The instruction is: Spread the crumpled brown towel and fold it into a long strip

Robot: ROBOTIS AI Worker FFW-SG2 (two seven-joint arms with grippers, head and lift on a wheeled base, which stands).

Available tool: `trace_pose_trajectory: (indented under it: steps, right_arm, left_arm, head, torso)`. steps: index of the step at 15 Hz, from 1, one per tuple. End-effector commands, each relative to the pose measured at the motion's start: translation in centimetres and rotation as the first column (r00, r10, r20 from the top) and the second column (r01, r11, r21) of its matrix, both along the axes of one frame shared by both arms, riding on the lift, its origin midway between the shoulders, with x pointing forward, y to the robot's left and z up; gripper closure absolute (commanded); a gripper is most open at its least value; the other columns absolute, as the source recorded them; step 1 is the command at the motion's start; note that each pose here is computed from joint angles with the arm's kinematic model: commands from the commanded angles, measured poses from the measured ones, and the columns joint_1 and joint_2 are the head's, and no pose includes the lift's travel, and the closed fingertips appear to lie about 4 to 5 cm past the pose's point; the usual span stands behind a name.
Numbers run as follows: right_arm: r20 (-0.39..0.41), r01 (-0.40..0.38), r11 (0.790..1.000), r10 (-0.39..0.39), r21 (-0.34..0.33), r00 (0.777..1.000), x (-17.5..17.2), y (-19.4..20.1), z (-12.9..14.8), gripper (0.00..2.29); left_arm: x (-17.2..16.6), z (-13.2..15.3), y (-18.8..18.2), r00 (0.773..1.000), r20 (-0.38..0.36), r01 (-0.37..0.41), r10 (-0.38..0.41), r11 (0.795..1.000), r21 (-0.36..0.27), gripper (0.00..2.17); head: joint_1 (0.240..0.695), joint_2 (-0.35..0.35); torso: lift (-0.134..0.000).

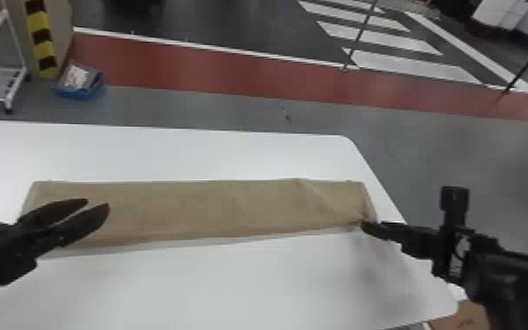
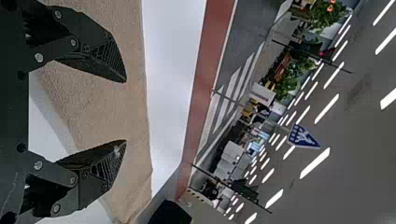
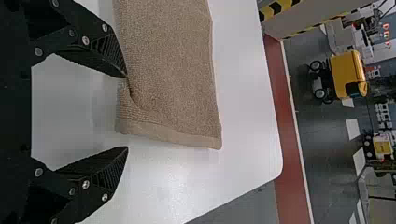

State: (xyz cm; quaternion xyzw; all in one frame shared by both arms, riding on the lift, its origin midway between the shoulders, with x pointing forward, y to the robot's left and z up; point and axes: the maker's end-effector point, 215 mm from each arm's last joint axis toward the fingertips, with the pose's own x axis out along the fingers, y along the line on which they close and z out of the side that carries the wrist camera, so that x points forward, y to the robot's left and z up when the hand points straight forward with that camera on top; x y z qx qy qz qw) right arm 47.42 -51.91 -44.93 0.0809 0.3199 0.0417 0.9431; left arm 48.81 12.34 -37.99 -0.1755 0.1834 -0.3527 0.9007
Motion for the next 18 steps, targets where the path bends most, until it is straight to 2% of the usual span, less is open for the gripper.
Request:
trace_pose_trajectory:
  steps: [1, 3, 4, 7, 8, 12, 15, 16, 18]
  right_arm:
    - [0.004, 0.001, 1.000, -0.001, 0.000, 1.000, -0.2, -0.1, 0.2, 0.41]
    - [0.006, 0.004, 1.000, -0.004, 0.005, 1.000, -0.4, -0.3, 0.3, 0.41]
    - [0.007, 0.006, 1.000, -0.006, 0.004, 1.000, -0.4, -0.5, 0.4, 0.41]
    - [0.018, 0.006, 1.000, -0.006, 0.004, 1.000, -0.3, -0.9, 1.0, 0.42]
    - [0.017, 0.005, 1.000, -0.006, 0.008, 1.000, -0.3, -0.8, 1.0, 0.48]
    - [0.033, 0.003, 1.000, -0.003, 0.013, 0.999, 0.1, -0.9, 1.6, 0.48]
    - [0.034, -0.005, 1.000, 0.004, 0.018, 0.999, 0.3, -0.9, 1.9, 0.48]
    - [0.031, -0.006, 1.000, 0.005, 0.018, 0.999, 0.3, -0.9, 1.8, 0.57]
    - [0.031, -0.004, 1.000, 0.004, 0.010, 1.000, 0.5, -1.3, 2.0, 0.59]
  left_arm:
    - [-0.1, -1.2, -2.7, 0.999, 0.003, 0.043, -0.043, 0.998, 0.034, 0.52]
    - [-0.1, -2.8, -3.5, 0.999, 0.006, 0.040, -0.041, 0.996, 0.084, 0.55]
    - [-0.1, -3.8, -3.4, 1.000, -0.004, 0.030, -0.030, 0.993, 0.112, 0.73]
    - [-0.3, -5.6, -2.5, 1.000, -0.020, 0.020, -0.017, 0.985, 0.173, 0.79]
    - [-0.4, -6.2, -2.1, 1.000, -0.029, 0.011, -0.006, 0.981, 0.192, 0.97]
    - [-0.1, -7.2, -0.6, 1.000, -0.025, -0.010, 0.017, 0.967, 0.255, 0.97]
    - [0.1, -8.5, 0.2, 0.999, -0.039, -0.015, 0.027, 0.960, 0.280, 0.97]
    - [0.2, -8.6, 0.3, 0.999, -0.040, -0.016, 0.028, 0.959, 0.282, 0.97]
    - [0.2, -8.8, 0.5, 0.999, -0.043, -0.018, 0.031, 0.957, 0.289, 0.98]
  head:
    - [0.695, -0.350]
    - [0.695, -0.350]
    - [0.695, -0.350]
    - [0.695, -0.350]
    - [0.695, -0.350]
    - [0.695, -0.350]
    - [0.695, -0.350]
    - [0.695, -0.350]
    - [0.695, -0.350]
  torso:
    - [-0.123]
    - [-0.123]
    - [-0.123]
    - [-0.123]
    - [-0.123]
    - [-0.123]
    - [-0.123]
    - [-0.123]
    - [-0.123]
